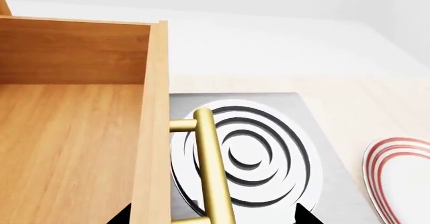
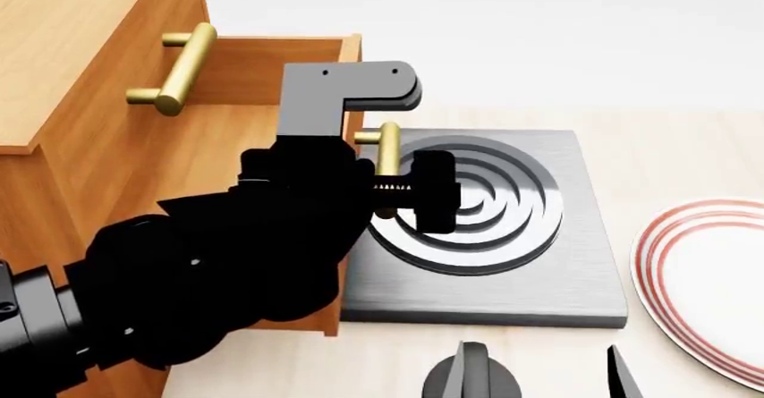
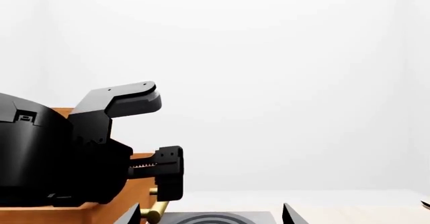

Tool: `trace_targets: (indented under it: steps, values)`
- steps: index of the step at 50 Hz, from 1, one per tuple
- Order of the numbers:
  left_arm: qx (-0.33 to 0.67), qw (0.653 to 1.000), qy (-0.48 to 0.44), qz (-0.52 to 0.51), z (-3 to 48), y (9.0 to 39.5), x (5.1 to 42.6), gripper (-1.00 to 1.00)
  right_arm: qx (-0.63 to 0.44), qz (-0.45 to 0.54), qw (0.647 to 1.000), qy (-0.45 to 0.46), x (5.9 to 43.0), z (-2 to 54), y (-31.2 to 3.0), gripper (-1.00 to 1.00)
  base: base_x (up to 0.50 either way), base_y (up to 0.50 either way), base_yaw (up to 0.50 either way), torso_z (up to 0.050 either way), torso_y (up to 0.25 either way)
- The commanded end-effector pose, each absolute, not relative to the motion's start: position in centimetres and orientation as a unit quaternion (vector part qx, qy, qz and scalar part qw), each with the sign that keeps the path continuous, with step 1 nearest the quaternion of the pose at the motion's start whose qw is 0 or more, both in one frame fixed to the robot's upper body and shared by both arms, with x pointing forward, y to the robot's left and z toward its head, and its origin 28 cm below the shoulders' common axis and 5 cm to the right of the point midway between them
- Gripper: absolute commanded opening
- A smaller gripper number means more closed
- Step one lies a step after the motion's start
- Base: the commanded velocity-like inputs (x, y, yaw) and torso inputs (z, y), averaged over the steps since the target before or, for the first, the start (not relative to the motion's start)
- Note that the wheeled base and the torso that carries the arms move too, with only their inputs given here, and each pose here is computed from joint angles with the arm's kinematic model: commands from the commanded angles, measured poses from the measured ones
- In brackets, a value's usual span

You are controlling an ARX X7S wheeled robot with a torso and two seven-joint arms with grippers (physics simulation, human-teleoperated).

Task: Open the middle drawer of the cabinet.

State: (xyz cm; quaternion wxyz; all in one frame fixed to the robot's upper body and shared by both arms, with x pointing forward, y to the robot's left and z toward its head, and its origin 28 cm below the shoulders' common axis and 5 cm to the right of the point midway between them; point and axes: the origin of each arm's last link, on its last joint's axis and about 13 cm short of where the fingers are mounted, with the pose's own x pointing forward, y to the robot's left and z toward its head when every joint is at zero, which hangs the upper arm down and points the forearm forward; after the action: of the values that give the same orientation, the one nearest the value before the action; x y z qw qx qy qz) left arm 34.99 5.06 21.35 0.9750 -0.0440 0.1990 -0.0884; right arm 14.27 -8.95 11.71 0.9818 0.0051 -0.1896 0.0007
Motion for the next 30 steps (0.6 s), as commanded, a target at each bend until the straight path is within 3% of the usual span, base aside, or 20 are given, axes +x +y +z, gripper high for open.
trace_targets:
  steps: [1,9,15,30]
  values:
    - [-0.064,0.918,0.208,-0.331,22.6,0.5,28.3,1.00,0.006,0.001,0.982,-0.189,14.2,11.7,-9.0,1.00,0.00,0.00,0.00,0.000,0.010]
    - [-0.069,0.923,0.197,-0.322,22.6,0.6,28.6,1.00,0.006,0.001,0.982,-0.189,14.2,11.6,-9.0,1.00,0.00,0.00,0.00,0.000,0.001]
    - [-0.091,0.953,0.122,-0.261,23.7,0.7,30.1,1.00,0.005,0.001,0.982,-0.189,14.2,11.6,-8.9,1.00,0.00,0.00,0.00,0.000,0.005]
    - [-0.072,0.970,0.038,-0.230,24.3,0.9,31.0,1.00,0.005,0.000,0.982,-0.190,14.3,11.7,-8.9,1.00,0.00,0.00,0.00,0.000,0.002]
